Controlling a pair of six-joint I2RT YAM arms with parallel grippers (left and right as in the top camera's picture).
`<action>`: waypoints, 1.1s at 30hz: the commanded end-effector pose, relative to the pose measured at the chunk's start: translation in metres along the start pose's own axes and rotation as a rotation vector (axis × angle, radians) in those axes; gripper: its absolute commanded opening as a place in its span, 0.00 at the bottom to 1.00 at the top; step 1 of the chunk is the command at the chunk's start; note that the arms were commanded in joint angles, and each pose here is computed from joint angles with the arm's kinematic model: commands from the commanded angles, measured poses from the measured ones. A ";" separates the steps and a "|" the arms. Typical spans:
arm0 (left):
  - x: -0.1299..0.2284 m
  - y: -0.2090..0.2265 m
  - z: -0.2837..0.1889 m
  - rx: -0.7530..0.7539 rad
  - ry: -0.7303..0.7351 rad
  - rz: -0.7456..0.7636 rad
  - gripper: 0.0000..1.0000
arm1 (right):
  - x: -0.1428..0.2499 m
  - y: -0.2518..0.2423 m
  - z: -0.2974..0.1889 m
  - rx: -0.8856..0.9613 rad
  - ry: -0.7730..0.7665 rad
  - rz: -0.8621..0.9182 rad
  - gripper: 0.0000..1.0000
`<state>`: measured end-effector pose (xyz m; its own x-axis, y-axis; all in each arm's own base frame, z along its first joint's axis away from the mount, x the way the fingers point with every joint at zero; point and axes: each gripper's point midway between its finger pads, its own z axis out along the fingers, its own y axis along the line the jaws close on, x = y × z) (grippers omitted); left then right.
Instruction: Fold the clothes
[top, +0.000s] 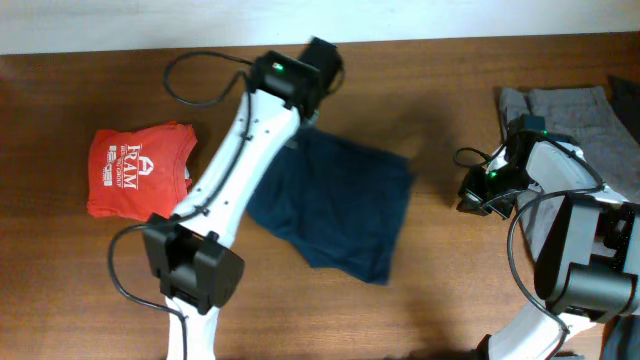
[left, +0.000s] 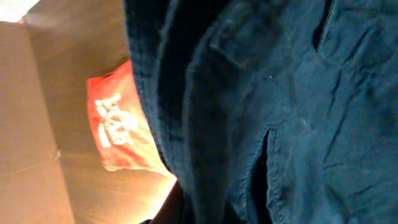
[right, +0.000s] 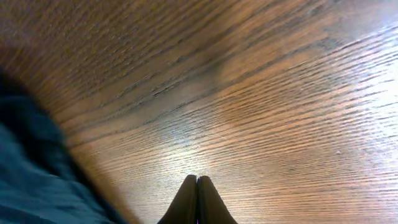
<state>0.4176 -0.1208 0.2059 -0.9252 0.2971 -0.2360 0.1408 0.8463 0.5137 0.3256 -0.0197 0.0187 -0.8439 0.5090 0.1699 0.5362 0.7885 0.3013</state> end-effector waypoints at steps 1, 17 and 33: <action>-0.014 0.039 -0.004 -0.061 -0.049 -0.009 0.00 | 0.003 0.005 0.000 -0.025 0.009 -0.030 0.04; 0.023 -0.135 -0.013 0.548 0.080 0.104 0.00 | 0.005 0.005 0.000 -0.027 0.017 -0.032 0.04; 0.028 -0.125 -0.017 0.457 0.081 0.140 0.00 | 0.009 0.005 0.000 -0.026 0.035 -0.029 0.04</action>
<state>0.3474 -0.2398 0.1111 -0.8954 0.4428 -0.0476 0.4392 0.8957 0.0691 0.3230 -0.0154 0.0202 -0.8570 0.4824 0.1812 0.5152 0.7945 0.3214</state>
